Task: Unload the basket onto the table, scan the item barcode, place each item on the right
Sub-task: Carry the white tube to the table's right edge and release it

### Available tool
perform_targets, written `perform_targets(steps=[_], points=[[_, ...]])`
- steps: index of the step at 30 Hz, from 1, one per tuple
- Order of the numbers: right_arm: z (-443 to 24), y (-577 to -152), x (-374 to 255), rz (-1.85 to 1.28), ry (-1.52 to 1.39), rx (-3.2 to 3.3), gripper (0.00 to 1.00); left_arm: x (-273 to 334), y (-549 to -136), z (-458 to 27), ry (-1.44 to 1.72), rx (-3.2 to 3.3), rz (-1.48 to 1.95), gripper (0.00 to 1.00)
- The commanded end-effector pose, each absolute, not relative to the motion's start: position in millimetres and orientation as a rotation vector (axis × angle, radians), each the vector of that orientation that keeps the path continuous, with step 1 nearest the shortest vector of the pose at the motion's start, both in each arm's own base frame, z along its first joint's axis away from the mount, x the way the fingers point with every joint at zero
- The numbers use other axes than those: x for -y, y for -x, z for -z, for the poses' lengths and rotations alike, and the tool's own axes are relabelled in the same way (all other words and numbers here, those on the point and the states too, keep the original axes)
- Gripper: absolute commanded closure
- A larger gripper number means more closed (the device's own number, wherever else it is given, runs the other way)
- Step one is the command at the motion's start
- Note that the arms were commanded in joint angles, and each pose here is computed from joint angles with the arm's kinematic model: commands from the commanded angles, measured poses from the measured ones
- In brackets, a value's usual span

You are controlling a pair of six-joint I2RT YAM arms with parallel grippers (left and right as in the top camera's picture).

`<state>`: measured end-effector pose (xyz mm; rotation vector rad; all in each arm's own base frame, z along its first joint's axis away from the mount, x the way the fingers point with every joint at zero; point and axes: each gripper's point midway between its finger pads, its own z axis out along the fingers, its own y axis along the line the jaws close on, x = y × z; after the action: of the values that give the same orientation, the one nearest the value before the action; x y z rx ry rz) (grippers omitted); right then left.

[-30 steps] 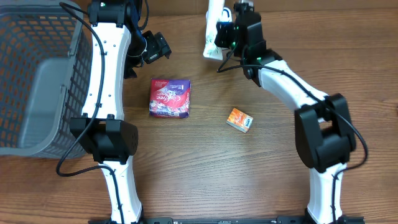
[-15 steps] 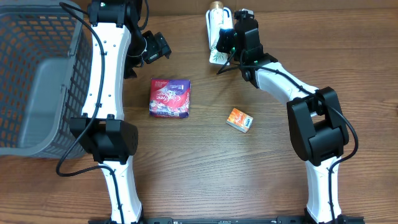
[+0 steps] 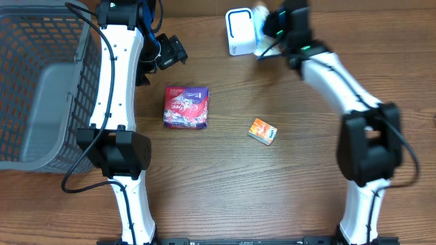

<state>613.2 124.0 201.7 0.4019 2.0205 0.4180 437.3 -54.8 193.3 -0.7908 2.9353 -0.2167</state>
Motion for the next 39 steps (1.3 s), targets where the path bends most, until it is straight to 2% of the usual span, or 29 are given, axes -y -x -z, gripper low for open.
perform_targets(steps=[1,4,6,8,10,11,12,13,16,18,20,27,33,35,36,37,39], points=[[-295.5,-602.3,-34.3,-0.295,-0.549,-1.841,0.96,55.9,-437.2,-189.8,0.771,-2.950,0.211,0.00],[-274.1,-577.9,52.1,-0.111,-0.726,-1.917,0.96,55.9,-437.2,-189.8,0.771,-2.950,0.211,0.00],[-256.5,-565.9,80.2,-0.082,-0.782,-1.980,0.96,55.9,-437.2,-189.7,0.771,-2.950,0.211,0.00],[-243.8,-559.9,89.1,-0.111,-0.758,-2.046,0.96,55.9,-437.2,-189.8,0.771,-2.950,0.211,0.00],[-237.2,-561.0,72.2,-0.248,-0.572,-2.133,0.96,55.9,-437.2,-189.8,0.771,-2.950,0.211,0.00],[-236.5,-561.8,63.0,-0.301,-0.519,-2.149,0.93,55.9,-437.2,-189.8,0.771,-2.950,0.211,0.00],[-234.2,-564.1,51.3,-0.364,-0.471,-2.161,0.78,55.9,-437.2,-189.8,0.771,-2.950,0.211,0.00],[-231.7,-566.0,43.6,-0.389,-0.453,-2.167,0.72,55.9,-437.2,-189.8,0.771,-2.950,0.211,0.00],[-213.3,-575.0,19.3,-0.430,-0.408,-2.198,0.41,55.9,-437.2,-189.8,0.772,-2.950,0.211,0.00],[-193.1,-581.2,2.0,-0.446,-0.384,-2.232,0.27,55.9,-437.2,-189.8,0.771,-2.950,0.211,0.00],[-166.0,-586.7,-20.3,-0.467,-0.358,-2.279,0.20,55.9,-437.2,-189.8,0.771,-2.950,0.211,0.00],[-82.5,-593.3,-99.8,-0.457,-0.225,-2.403,0.15,55.9,-437.2,-189.8,0.771,-2.950,0.211,0.00],[-54.3,-594.5,-110.2,-0.251,-0.233,-2.416,0.13,55.9,-437.2,-189.8,0.771,-2.950,0.211,0.00],[-51.3,-594.5,-106.9,-0.202,-0.245,-2.415,0.20,55.9,-437.2,-189.8,0.771,-2.950,0.211,0.00],[-50.0,-594.8,-102.6,-0.170,-0.256,-2.412,0.31,55.9,-437.2,-189.8,0.771,-2.950,0.211,0.00],[-47.9,-595.3,-99.2,-0.147,-0.265,-2.410,0.38,55.9,-437.2,-189.8,0.771,-2.950,0.211,0.00],[-44.0,-596.1,-93.7,-0.128,-0.277,-2.411,0.39,55.9,-437.3,-189.9,0.771,-2.950,0.211,0.00]])
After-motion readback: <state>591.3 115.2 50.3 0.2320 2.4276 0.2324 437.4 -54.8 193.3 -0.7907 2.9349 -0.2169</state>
